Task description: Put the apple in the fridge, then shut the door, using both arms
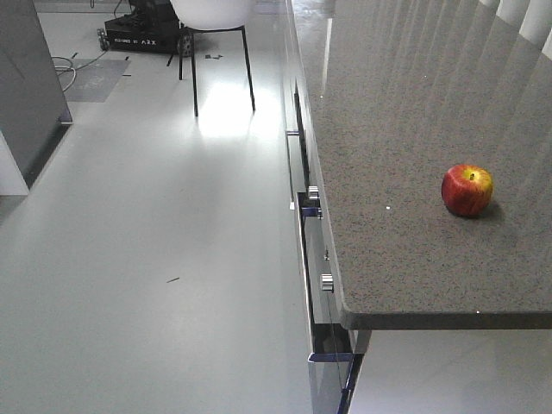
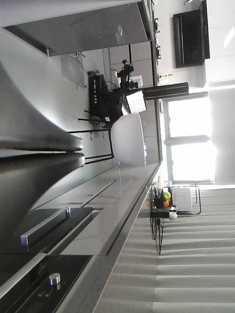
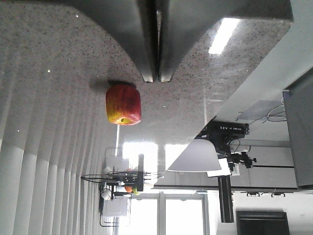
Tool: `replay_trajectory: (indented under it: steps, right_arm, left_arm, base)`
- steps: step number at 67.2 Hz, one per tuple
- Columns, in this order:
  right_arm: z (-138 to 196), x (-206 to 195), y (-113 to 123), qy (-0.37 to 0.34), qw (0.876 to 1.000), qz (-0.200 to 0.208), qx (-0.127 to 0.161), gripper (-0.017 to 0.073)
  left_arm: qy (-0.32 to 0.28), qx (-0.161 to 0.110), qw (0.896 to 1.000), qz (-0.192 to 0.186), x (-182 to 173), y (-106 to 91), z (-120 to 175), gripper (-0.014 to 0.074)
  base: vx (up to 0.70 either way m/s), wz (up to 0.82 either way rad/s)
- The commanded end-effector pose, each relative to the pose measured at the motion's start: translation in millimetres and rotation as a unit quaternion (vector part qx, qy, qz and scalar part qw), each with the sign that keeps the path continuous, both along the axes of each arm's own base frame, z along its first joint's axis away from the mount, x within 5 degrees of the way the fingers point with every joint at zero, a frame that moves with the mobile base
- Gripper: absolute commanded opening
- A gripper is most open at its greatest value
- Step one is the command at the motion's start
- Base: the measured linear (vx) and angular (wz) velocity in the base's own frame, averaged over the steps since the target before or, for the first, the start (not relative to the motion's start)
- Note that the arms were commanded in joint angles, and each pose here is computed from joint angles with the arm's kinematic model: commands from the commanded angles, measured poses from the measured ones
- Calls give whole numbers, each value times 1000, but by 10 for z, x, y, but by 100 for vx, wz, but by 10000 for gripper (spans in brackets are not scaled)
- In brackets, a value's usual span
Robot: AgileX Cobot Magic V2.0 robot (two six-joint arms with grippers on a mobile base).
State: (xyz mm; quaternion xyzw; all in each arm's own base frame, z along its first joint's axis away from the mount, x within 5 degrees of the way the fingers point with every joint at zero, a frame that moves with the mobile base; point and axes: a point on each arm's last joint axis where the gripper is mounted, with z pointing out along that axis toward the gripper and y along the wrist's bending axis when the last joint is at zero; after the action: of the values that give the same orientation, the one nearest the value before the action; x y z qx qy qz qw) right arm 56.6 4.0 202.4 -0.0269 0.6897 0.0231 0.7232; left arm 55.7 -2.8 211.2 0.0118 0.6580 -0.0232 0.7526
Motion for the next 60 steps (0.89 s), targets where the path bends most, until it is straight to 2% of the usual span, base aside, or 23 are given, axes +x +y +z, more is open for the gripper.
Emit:
replay_trajectory:
  steps: [1,10,24,32,41,52,60]
  right_arm:
    - [140,-22,-6,-82,997,-3,2,-3]
    - [419,-42,-5,-76,997,-2,1,-3]
    - [910,35,6,41,999,2,-13,-3]
    - [1126,167,17,109,994,3,-18,-1]
    - [1274,376,33,185,982,5,-23,26]
    - [1367,671,52,254,967,6,-30,163]
    - [1384,893,68,295,955,5,-30,349]
  left_arm:
    - [-34,-7,999,-2,-17,0,25,-6]
    - [-34,-7,999,-2,-17,0,25,-6]
    - [-34,-7,999,-2,-17,0,25,-6]
    - [-34,-7,999,-2,-17,0,25,-6]
    - [-34,-7,999,-2,-17,0,25,-6]
    - [-34,-7,999,-2,-17,0,25,-6]
    - [-34,-7,999,-2,-17,0,25,-6]
  base:
    - [0,0]
    - [0,0]
    - [0,0]
    - [0,0]
    - [0,0]
    - [0,0]
    - [0,0]
